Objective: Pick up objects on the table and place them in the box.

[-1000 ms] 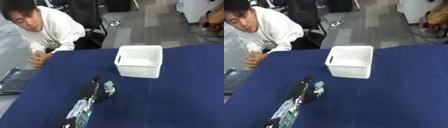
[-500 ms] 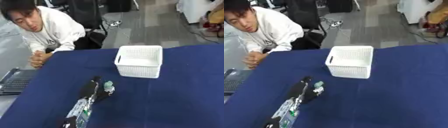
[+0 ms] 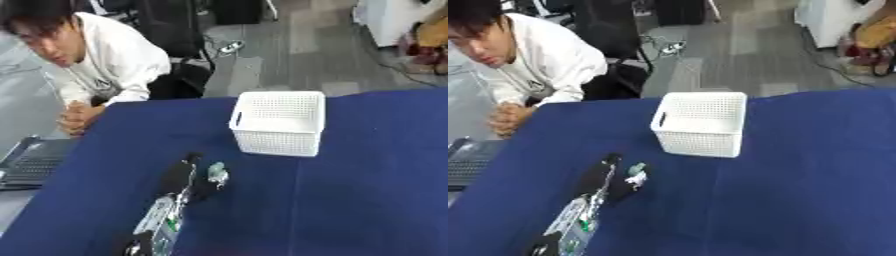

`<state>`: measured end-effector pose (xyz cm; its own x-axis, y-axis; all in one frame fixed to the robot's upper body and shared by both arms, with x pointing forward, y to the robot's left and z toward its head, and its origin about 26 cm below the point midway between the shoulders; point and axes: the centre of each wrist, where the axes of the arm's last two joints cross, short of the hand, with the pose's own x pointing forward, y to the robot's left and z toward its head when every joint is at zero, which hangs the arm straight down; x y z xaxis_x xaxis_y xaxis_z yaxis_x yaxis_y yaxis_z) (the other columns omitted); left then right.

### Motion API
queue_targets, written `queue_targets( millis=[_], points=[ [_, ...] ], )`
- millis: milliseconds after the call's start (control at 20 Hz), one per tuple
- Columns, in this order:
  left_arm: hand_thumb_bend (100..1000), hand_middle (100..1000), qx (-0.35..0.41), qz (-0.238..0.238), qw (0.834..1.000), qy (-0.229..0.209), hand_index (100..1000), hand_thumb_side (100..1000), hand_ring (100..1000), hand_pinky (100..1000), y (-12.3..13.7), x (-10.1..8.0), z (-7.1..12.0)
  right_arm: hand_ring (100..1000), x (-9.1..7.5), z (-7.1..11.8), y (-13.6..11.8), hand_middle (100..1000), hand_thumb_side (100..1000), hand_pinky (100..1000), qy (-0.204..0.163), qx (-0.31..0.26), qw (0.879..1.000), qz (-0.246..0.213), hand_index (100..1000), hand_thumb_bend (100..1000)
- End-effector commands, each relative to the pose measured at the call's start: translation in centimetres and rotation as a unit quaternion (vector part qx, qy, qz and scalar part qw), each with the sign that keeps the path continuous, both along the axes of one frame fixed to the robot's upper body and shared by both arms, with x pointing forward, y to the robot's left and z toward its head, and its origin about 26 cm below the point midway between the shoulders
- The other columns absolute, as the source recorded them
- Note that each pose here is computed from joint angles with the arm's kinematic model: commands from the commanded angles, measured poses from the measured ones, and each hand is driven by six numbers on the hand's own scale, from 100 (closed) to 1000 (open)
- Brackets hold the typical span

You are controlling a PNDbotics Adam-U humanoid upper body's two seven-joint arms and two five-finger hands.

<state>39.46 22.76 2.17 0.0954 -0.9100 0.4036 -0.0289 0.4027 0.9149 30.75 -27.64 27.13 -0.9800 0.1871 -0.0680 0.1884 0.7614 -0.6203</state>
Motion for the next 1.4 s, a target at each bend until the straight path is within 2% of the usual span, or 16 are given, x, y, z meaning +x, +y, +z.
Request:
queue_targets(
  millis=[50,1400],
  points=[
    [497,920,0.005,0.0,1.0,0.028,956,1000,675,483,0.3,-0.2,-1.2,268,-0.3,0.9,0.1,312,1000,100,-0.018,-0.002,1.0,0.0,576,100],
    [496,923,0.029,-0.007,0.998,0.056,955,1000,688,493,0.0,0.0,-2.6,268,-0.3,1.1,0.2,313,1000,100,-0.02,0.001,1.0,0.004,576,100]
  ],
)
